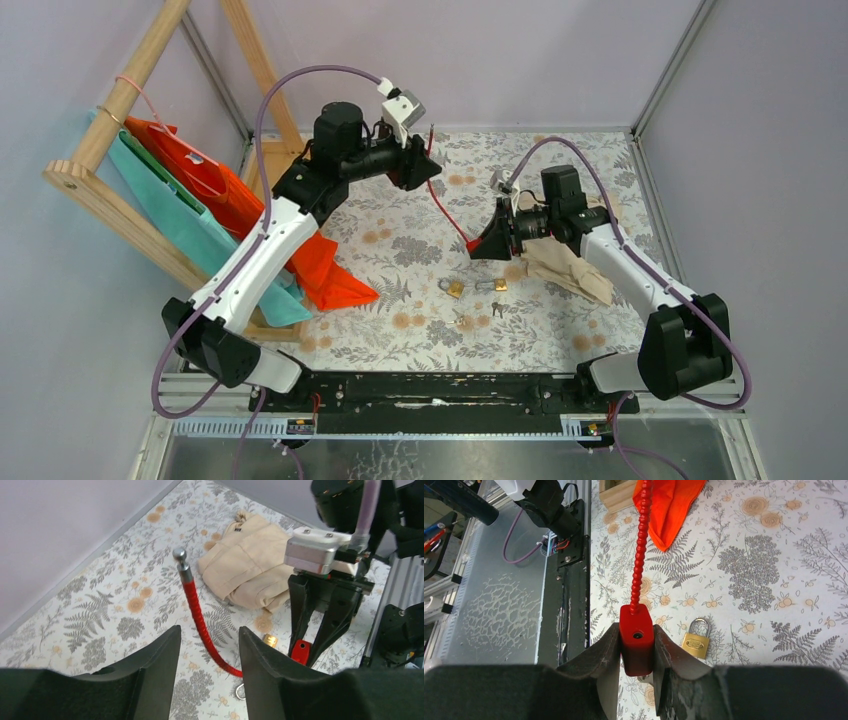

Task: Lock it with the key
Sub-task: Lock the lock.

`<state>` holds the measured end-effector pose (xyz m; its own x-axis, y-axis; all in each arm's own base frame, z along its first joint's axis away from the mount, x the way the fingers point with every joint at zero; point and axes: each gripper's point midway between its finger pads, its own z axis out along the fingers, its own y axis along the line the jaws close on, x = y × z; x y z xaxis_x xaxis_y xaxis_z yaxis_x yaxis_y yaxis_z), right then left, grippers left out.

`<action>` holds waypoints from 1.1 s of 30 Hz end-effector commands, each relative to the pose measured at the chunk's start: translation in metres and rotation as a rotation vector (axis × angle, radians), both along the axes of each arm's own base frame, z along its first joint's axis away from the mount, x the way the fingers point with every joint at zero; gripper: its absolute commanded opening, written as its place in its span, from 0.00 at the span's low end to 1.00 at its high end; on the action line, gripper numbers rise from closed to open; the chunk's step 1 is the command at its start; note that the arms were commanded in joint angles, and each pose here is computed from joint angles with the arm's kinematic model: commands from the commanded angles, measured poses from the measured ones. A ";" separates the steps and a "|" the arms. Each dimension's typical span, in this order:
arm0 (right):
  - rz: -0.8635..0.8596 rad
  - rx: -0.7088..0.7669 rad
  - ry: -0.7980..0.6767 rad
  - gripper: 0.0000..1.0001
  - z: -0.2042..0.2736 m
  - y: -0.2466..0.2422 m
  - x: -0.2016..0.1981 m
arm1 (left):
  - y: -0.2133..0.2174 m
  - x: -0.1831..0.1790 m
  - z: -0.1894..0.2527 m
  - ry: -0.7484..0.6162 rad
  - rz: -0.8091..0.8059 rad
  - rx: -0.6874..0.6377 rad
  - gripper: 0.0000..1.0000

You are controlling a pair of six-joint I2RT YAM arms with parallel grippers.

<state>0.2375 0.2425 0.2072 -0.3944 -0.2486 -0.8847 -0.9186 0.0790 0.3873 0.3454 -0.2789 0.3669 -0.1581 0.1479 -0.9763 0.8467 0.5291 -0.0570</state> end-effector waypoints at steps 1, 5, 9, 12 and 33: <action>-0.037 0.018 -0.048 0.00 0.013 0.004 0.008 | 0.007 0.009 -0.015 0.025 0.082 0.018 0.57; -0.161 -0.021 -0.066 0.00 0.021 0.001 0.031 | 0.017 0.024 -0.029 0.135 0.247 -0.043 0.66; -0.248 -0.054 -0.063 0.00 0.026 0.001 0.050 | 0.009 0.031 -0.040 0.292 0.309 -0.131 0.69; -0.310 -0.075 -0.049 0.00 0.027 -0.001 0.061 | 0.002 0.034 -0.048 0.399 0.334 -0.189 0.69; -0.401 -0.096 -0.028 0.00 0.026 0.006 0.076 | -0.051 0.034 -0.096 0.752 0.221 -0.337 0.47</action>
<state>0.3003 0.2366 0.2048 -0.5279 -0.1983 -0.8258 -0.7833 0.4894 0.3833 0.3795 -0.3145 0.2652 -0.7710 -0.2330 -0.5927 0.3698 0.5938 -0.7146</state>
